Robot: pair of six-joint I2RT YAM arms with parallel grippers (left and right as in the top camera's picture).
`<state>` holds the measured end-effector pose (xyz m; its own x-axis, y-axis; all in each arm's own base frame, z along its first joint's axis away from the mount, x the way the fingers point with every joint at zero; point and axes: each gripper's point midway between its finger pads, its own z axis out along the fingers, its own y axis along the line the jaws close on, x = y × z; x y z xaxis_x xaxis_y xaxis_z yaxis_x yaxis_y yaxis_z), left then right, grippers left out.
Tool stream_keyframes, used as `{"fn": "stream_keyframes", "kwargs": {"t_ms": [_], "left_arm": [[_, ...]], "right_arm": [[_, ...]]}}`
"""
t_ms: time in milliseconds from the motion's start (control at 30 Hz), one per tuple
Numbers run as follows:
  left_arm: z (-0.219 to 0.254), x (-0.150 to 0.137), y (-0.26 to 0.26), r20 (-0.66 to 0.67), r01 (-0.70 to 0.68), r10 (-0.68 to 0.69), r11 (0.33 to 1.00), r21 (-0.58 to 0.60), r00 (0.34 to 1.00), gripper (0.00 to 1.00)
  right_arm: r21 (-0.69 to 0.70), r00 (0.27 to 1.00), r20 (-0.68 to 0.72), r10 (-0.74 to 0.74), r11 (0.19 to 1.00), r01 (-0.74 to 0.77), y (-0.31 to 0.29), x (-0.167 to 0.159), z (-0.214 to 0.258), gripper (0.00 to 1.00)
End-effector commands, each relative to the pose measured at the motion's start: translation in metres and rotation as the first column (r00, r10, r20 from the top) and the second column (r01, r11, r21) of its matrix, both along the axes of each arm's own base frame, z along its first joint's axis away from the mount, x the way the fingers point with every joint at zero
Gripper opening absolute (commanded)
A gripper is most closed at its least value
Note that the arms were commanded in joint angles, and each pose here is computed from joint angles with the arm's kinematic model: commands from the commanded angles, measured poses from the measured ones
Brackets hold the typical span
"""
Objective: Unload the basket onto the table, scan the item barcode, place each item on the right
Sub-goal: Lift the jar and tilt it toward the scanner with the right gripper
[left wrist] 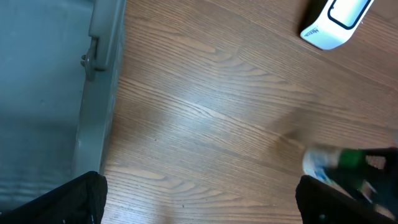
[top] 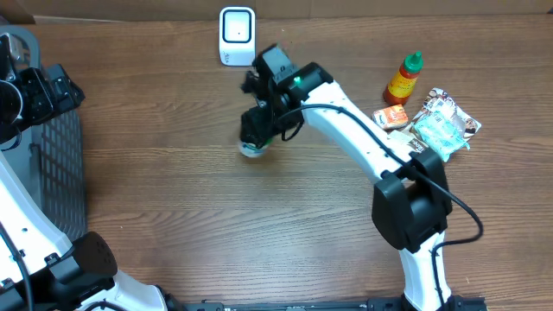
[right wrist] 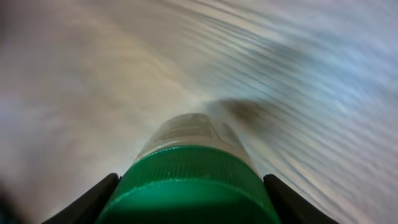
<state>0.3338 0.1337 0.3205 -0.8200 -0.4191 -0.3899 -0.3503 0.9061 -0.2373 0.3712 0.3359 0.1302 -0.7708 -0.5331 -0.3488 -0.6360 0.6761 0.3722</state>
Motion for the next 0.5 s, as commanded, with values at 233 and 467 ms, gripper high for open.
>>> {"fn": "stream_keyframes", "kwargs": {"t_ms": [233, 467], "left_arm": [[-0.003, 0.001, 0.0, -0.006, 0.019, -0.019, 1.0, 0.002, 1.0, 0.99], [-0.003, 0.001, 0.0, -0.006, 0.019, -0.019, 1.0, 0.002, 1.0, 1.0]], "right_arm": [[0.415, 0.752, 0.526, 0.398, 0.652, -0.635, 0.01, -0.071, 0.208, 0.5], [0.638, 0.815, 0.486, 0.315, 0.51, -0.577, -0.013, -0.071, 0.269, 0.5]]}}
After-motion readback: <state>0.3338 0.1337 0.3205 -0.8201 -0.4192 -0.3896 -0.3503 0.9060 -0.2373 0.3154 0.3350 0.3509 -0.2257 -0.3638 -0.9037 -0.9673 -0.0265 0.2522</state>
